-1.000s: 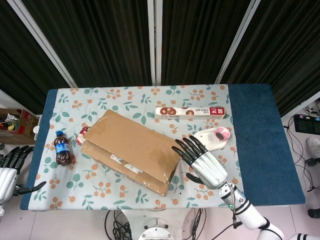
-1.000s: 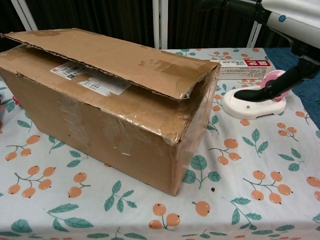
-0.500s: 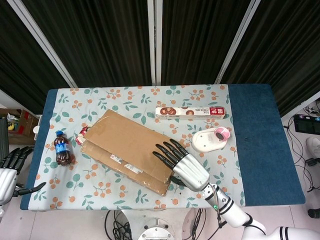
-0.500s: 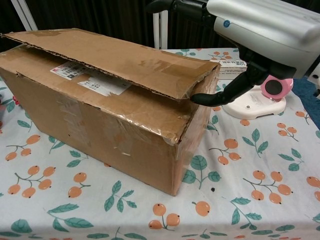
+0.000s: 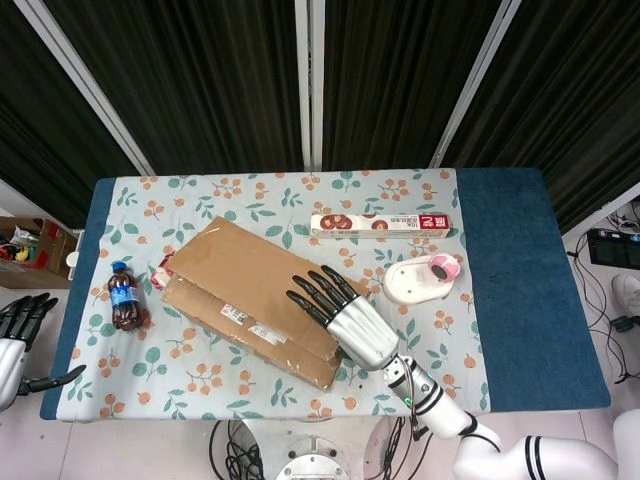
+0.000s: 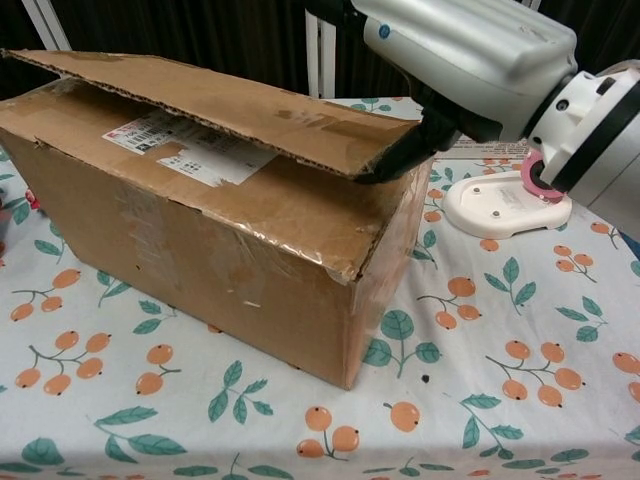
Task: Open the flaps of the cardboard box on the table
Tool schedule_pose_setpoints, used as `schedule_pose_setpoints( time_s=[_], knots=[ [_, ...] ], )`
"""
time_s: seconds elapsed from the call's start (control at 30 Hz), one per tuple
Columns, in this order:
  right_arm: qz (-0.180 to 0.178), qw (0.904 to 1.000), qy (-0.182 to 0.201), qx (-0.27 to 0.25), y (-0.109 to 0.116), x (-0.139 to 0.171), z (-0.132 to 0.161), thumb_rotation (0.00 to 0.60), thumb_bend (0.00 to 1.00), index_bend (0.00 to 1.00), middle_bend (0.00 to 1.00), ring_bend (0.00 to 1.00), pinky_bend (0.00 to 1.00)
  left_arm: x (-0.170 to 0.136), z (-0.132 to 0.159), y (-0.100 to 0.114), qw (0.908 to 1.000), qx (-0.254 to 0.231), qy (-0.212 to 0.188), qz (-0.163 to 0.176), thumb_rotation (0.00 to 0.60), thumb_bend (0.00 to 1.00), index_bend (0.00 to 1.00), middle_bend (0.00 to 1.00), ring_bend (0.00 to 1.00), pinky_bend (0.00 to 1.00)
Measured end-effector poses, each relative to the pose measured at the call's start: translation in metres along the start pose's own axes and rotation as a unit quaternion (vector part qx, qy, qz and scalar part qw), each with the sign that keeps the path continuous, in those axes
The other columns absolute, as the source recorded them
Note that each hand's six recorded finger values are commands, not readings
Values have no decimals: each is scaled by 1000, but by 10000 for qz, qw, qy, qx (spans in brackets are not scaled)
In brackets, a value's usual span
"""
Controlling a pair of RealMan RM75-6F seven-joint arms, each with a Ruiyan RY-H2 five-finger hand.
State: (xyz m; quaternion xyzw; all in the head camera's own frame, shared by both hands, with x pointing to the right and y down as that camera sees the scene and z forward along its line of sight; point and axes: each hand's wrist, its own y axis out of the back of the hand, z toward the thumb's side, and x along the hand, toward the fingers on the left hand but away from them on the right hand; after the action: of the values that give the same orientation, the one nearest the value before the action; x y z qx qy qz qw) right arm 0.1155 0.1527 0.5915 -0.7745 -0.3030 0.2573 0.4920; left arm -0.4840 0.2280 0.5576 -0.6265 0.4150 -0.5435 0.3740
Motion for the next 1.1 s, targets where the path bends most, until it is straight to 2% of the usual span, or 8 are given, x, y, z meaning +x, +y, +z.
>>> schedule_pose_setpoints(
  time_s=[0.2,0.43,0.77,0.93,1.0,1.1],
  knots=[
    [-500,9986,-100,126,23,-7,-15,600,188,0,0,0,0,-1,-2,2,10000,5,10,5,326,0,108,76,59,176],
    [-921,9933,-614,339,54,-16,-62,600,188,0,0,0,0,1,-1,2,10000,6,-11,-5,323,0,108,76,60,176],
    [-1189,9795,-1545,501,75,-9,-139,600,187,0,0,0,0,9,4,2,9999,36,-90,-57,321,0,108,76,59,176],
    [-1403,9737,-1756,368,87,5,-162,600,195,0,0,0,0,22,13,7,9996,58,-272,-54,324,14,108,76,60,176],
    [-1497,9720,-1783,324,93,13,-168,600,216,0,0,0,0,31,19,13,9992,12,-398,-33,326,48,108,77,59,176],
    [-1640,9685,-1823,431,108,29,-177,600,320,0,0,0,0,50,33,26,9976,-111,-676,28,327,63,108,77,60,176]
  ],
)
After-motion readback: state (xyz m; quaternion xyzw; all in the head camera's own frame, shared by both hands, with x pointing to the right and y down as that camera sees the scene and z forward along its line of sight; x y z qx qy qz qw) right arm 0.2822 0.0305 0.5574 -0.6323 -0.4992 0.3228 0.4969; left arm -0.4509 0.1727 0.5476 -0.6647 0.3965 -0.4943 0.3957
